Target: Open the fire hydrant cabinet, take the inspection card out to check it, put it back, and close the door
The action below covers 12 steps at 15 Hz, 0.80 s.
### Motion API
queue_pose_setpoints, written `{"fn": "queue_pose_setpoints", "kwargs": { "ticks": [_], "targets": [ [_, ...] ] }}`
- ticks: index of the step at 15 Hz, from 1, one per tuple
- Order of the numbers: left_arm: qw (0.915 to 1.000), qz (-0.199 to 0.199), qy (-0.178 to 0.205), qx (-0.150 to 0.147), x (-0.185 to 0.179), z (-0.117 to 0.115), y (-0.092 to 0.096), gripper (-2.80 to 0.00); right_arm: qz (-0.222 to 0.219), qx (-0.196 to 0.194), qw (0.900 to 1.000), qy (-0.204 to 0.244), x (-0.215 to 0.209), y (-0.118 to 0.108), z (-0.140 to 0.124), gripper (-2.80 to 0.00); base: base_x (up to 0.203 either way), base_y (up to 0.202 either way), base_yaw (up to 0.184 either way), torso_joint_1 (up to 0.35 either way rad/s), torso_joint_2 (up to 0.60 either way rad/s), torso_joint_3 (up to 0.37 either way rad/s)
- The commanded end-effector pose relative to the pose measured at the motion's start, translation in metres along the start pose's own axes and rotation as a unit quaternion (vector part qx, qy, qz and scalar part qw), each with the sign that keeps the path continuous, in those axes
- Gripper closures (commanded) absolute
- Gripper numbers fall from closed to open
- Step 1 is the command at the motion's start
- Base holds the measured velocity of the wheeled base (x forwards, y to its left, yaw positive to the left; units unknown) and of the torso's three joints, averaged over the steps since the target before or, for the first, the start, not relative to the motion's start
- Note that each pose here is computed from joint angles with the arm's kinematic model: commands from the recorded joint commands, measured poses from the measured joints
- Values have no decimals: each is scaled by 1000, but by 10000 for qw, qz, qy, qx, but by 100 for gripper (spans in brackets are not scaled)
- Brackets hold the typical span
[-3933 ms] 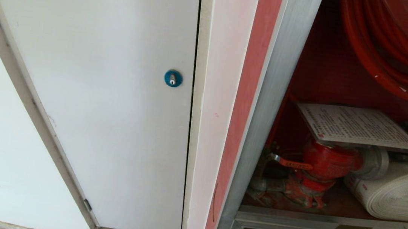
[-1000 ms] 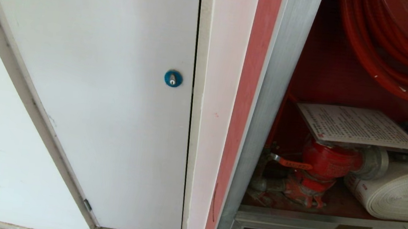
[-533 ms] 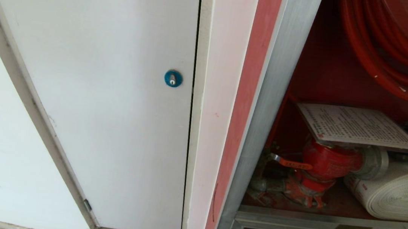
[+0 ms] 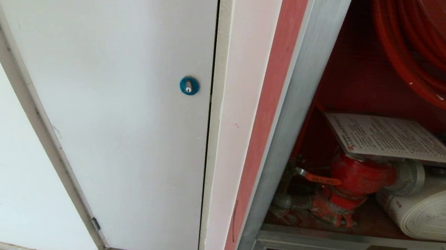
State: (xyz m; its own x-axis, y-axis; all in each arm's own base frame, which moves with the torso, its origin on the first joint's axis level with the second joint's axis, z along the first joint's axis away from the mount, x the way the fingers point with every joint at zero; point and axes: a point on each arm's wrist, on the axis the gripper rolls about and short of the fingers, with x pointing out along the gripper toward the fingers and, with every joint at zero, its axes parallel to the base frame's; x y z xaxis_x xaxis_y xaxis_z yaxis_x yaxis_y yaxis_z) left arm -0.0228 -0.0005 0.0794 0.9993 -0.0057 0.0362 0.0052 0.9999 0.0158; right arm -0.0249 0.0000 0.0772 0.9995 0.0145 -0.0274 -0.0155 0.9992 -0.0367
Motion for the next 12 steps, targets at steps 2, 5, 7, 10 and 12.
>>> {"fn": "queue_pose_setpoints", "kwargs": {
  "ticks": [2, 5, 7, 10, 12],
  "targets": [
    [10000, -1, 66, -1, 1, -4, 0, 0, 5, -22, 10000, 16, 0, 0, 0, 0, 0, 0, 0, 0, 0, 0],
    [10000, -3, 66, -1, 1, -4, 0, 0, 5, -15, 10000, 16, 0, 0, 0, 0, 0, 0, 0, 0, 0, 0],
    [10000, 1, 66, -1, 1, -4, 0, 0, 5, 8, 10000, 22, 0, 0, 0, 0, 0, 0, 0, 0, 0, 0],
    [10000, 4, 73, 7, 1, -4, 0, 0, 5, 7, 10000, 24, 0, 0, 0, 0, 0, 0, 0, 0, 0, 0],
    [10000, 4, 66, 0, 1, -4, 0, 0, 5, 1, 10000, 24, 0, 0, 0, 0, 0, 0, 0, 0, 0, 0]
  ]
}}
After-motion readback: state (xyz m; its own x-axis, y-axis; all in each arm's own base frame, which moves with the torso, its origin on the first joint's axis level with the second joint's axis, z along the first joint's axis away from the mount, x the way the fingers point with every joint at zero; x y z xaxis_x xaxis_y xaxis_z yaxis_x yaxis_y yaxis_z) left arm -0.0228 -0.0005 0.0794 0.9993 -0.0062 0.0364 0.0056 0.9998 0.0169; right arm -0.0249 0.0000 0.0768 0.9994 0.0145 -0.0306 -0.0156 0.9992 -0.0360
